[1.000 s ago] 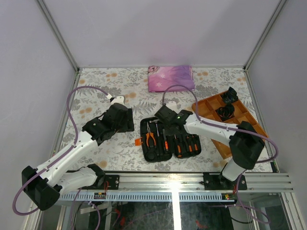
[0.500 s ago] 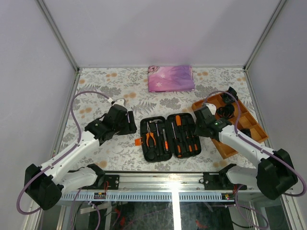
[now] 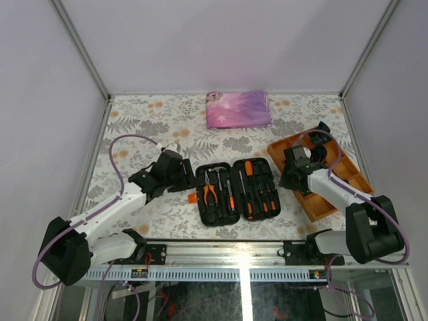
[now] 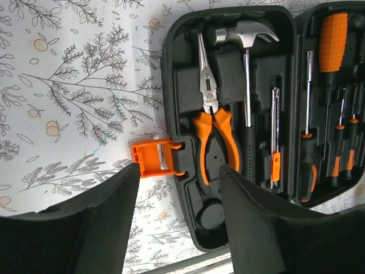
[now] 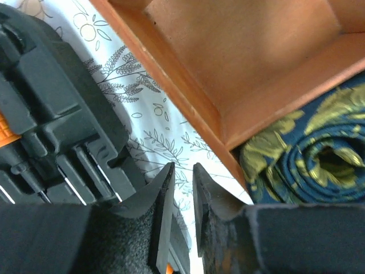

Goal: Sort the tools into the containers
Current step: Close the storage box at the center of the board.

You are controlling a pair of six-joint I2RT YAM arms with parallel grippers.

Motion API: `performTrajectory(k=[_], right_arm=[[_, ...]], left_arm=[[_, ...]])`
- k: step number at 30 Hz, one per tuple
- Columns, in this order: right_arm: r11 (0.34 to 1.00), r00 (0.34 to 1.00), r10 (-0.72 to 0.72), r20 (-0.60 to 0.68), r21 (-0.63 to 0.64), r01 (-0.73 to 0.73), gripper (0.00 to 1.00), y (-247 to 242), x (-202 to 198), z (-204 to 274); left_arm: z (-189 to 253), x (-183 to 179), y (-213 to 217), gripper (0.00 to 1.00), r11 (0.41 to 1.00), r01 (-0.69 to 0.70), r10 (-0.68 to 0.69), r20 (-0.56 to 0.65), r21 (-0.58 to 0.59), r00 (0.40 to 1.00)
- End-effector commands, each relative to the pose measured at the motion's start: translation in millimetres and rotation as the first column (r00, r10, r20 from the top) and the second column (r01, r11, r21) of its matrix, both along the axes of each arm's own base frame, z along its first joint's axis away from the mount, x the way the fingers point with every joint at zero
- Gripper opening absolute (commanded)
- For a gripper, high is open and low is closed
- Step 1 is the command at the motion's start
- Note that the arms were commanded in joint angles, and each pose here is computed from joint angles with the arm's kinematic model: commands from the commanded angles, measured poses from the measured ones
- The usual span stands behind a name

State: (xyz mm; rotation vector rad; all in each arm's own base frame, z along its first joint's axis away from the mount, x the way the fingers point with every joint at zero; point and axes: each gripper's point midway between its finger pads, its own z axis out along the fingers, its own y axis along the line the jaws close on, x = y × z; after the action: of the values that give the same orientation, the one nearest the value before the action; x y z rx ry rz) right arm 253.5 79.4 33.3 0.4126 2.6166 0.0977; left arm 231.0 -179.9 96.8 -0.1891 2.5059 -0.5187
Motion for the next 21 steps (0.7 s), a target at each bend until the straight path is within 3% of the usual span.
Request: performTrajectory(k=[1, 11, 21], right_arm=[[0.992, 0.997, 0.079, -0.001, 0.100, -0.079, 0.24, 14.3, 11.3, -5.0], [0.982, 0.994, 0.107, -0.014, 0.156, -0.103, 0.11, 18.5, 0.2, -15.3], [0.970, 0.985, 0.166, -0.038, 0.187, -0.156, 0.02, 25.6, -4.5, -19.7]], left_arm=[[2.7, 10.9, -9.8, 0.55, 0.998, -0.011, 0.014, 0.043, -0.058, 0.999], [-35.6, 4.7, 5.2, 0.34, 0.988, -0.139, 0.139, -0.002, -0.063, 0.990], [-55.0, 0.3, 17.8, 0.20, 0.989, -0.144, 0.143, -0.028, -0.034, 0.989]])
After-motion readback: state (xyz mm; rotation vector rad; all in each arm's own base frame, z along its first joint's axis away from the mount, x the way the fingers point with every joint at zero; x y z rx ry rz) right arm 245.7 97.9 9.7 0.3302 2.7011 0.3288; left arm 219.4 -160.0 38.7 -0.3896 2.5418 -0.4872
